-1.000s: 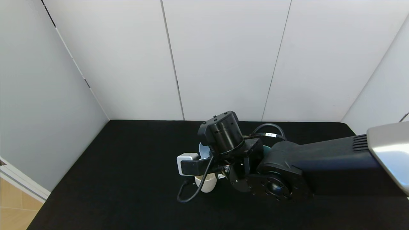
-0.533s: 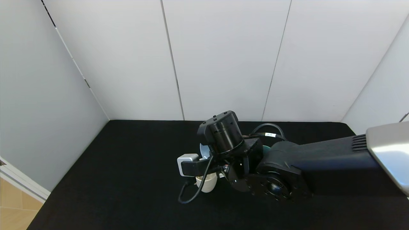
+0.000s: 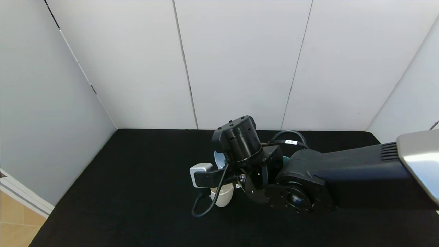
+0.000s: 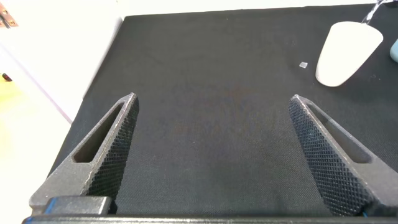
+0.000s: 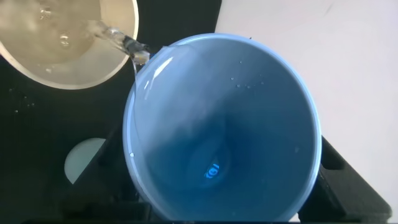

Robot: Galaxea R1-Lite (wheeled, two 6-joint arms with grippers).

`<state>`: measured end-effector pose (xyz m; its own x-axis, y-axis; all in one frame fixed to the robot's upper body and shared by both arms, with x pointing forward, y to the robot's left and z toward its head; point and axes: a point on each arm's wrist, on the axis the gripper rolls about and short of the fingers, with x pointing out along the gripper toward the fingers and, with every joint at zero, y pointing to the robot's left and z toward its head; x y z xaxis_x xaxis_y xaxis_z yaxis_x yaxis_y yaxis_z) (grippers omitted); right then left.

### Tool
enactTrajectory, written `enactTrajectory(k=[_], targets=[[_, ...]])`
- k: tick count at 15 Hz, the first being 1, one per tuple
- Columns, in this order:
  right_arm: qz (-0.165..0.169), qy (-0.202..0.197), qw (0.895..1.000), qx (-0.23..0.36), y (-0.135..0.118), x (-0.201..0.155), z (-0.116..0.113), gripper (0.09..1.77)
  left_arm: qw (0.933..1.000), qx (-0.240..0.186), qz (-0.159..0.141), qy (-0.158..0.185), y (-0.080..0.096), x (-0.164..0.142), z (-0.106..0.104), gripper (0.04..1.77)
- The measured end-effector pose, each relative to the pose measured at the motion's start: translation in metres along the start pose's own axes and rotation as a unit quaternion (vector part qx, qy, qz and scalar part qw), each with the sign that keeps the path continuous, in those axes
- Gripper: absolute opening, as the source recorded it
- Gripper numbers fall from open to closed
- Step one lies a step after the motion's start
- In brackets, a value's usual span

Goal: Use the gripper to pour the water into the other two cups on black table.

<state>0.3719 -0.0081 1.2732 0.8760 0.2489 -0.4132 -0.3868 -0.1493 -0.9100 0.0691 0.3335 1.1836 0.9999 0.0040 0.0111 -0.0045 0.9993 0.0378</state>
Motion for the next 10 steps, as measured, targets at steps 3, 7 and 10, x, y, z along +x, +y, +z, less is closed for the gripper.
enactTrajectory(k=[3, 7, 10], targets=[[-0.002, 0.000, 1.000, -0.003, -0.0019, -0.0009, -0.0001, 1.32, 1.0000, 0.000, 0.000, 0.000, 0.0000, 0.0000, 0.0000, 1.72], [-0.007, -0.001, 1.000, -0.006, -0.0046, -0.0024, -0.0004, 1.32, 1.0000, 0.000, 0.000, 0.000, 0.0000, 0.0000, 0.0000, 1.72], [-0.009, -0.001, 1.000, -0.006, -0.0062, -0.0037, -0.0008, 1.32, 1.0000, 0.000, 0.000, 0.000, 0.0000, 0.0000, 0.0000, 1.72]])
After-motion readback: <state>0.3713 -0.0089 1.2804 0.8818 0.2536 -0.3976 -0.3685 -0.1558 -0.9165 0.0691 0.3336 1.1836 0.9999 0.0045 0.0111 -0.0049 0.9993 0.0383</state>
